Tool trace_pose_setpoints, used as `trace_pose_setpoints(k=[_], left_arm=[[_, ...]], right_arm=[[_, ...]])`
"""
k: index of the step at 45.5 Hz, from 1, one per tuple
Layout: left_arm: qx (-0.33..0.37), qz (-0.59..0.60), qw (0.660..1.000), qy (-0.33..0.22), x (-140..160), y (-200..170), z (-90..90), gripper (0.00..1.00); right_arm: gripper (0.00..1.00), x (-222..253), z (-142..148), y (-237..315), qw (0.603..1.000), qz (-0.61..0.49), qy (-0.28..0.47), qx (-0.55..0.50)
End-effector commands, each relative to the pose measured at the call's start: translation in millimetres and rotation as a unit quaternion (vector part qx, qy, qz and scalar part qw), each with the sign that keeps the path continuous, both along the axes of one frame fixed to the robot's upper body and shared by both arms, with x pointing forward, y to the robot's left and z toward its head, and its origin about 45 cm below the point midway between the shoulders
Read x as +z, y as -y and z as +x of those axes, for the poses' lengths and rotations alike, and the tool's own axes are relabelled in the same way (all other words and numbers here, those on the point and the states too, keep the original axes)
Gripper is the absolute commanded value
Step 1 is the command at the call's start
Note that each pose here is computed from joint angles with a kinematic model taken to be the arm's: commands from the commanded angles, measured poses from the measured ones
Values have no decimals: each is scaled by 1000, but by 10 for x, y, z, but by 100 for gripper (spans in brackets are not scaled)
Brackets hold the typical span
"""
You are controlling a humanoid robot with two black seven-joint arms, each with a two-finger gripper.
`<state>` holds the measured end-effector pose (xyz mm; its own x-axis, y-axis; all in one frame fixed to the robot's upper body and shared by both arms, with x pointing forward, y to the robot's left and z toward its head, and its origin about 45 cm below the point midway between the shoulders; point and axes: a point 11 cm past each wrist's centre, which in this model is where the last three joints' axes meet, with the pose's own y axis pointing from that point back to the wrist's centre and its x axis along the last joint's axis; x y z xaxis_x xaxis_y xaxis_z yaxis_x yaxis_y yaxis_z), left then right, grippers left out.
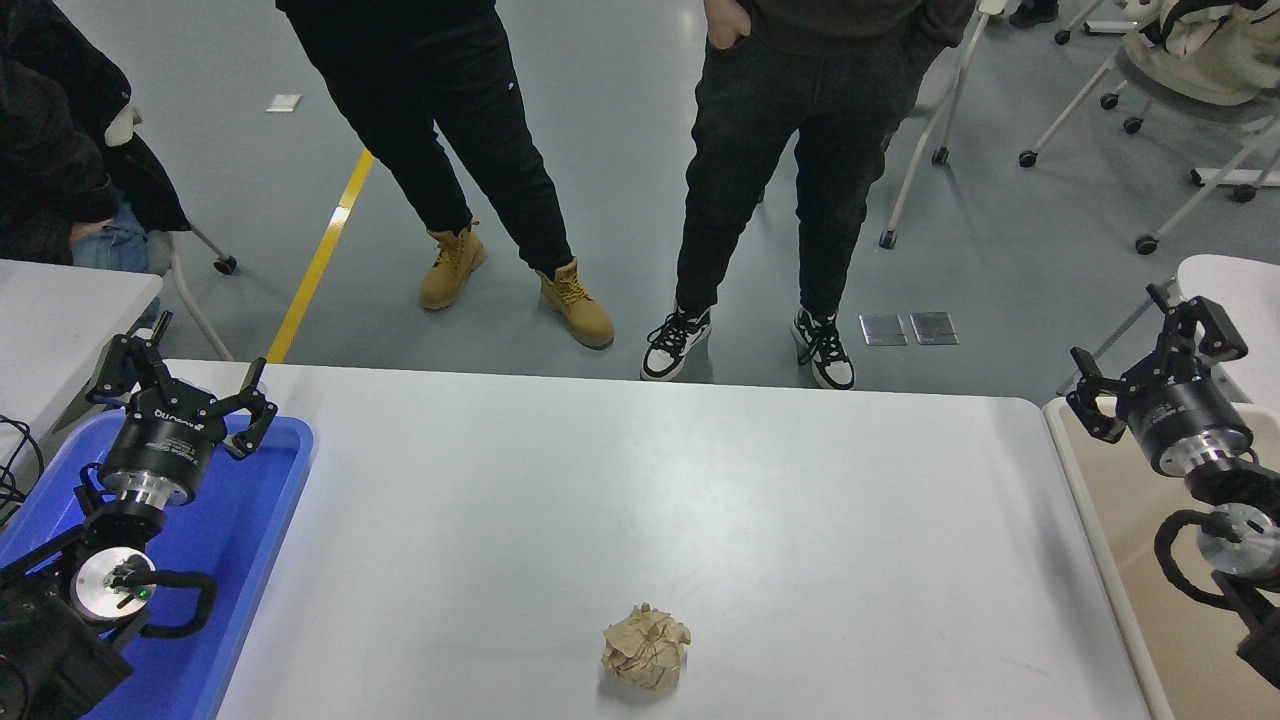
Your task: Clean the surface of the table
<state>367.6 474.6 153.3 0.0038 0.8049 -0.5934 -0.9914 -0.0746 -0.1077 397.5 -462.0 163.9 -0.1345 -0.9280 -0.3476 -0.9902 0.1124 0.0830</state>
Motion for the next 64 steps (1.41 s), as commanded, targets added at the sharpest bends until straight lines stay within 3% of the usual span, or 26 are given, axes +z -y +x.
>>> trace_pose_setpoints(k=[1, 13, 24, 33, 45, 54, 59, 64], left_arm=[[0, 0, 1000, -1, -5, -1, -5, 100], [0, 0, 1000, 0, 1, 0, 0, 100], [0, 0, 1000, 0, 1, 0, 0, 100], [0, 0, 1000, 0, 1, 0, 0, 100], [0, 0, 1000, 0, 1, 0, 0, 100], [0, 0, 1000, 0, 1, 0, 0, 100], [0, 0, 1000, 0, 1, 0, 0, 100], [0, 0, 1000, 0, 1, 0, 0, 100]], right_arm=[[99, -46, -42, -49, 1000, 7, 2, 4], [99, 51, 3, -6, 1000, 2, 8, 5], [99, 591, 138, 333, 997, -73, 26, 12], [99, 697, 32, 586, 976, -205, -46, 61], [99, 722, 177, 375, 952, -271, -77, 124], [99, 1086, 543, -39, 924, -334, -44, 183], [99, 1170, 708, -377, 891, -388, -37, 235], [99, 1290, 876, -787, 833, -466, -28, 296]])
